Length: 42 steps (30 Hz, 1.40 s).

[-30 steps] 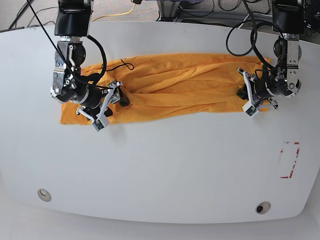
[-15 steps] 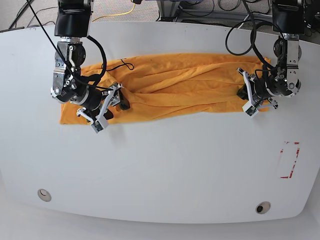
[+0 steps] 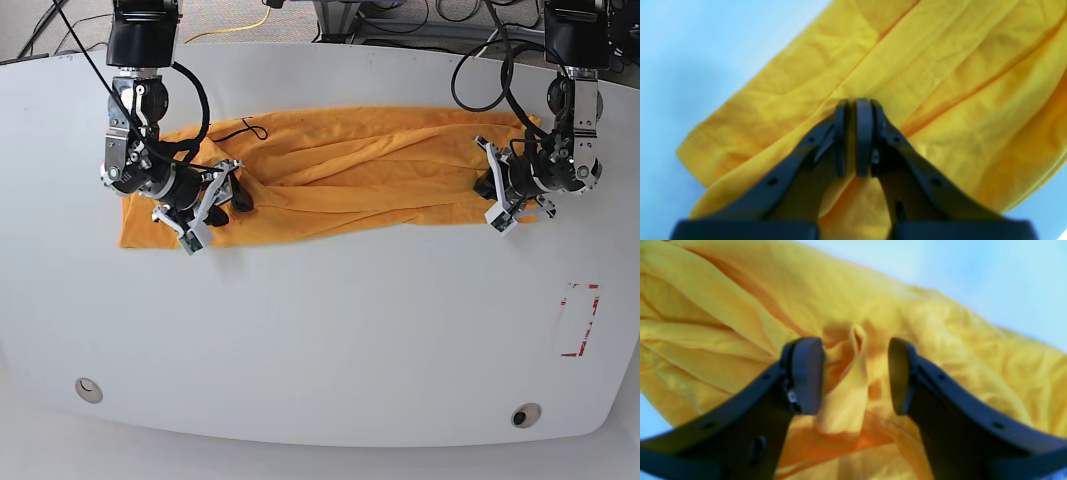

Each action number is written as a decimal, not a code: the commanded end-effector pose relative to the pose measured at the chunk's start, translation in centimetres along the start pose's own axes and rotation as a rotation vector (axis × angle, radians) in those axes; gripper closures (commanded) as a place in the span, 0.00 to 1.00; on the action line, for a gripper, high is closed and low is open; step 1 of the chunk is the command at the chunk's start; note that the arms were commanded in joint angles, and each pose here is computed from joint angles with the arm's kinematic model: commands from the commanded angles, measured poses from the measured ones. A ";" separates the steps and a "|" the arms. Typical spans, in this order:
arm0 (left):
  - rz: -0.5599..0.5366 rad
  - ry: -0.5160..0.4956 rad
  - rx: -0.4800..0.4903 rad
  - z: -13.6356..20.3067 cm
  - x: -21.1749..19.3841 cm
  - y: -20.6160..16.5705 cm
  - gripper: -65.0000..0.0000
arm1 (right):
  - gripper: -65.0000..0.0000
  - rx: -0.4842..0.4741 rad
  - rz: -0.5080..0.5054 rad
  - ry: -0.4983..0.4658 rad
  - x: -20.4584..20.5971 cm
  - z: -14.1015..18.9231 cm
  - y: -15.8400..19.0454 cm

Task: Layout the t-shirt on the table in an organized manner, then fold the t-shirt properly
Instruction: 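Hold the shirt with both grippers, then open the right gripper, then lift the right gripper and reposition it over the shirt's end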

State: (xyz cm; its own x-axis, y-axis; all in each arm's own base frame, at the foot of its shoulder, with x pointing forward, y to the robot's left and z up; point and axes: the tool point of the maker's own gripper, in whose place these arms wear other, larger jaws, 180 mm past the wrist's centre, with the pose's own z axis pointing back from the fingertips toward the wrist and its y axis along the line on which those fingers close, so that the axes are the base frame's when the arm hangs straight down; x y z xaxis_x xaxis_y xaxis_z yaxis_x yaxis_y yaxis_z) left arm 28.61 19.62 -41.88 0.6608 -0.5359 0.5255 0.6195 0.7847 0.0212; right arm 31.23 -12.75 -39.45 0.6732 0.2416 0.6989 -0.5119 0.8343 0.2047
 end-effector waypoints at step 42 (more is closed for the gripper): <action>-0.014 0.055 0.024 0.2 -1.1 0.7 0.96 | 1.00 0.049 0.097 -0.003 0.7 3.5 9.2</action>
State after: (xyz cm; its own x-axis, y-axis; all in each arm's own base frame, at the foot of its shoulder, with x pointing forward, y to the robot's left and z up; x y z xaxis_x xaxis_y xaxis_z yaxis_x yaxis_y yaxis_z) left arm 28.63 19.63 -41.89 0.6608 -0.5342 0.5272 0.6188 0.7853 0.0201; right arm 24.89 -7.20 -35.61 0.6412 0.3399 0.6880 -0.5940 0.7874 0.1646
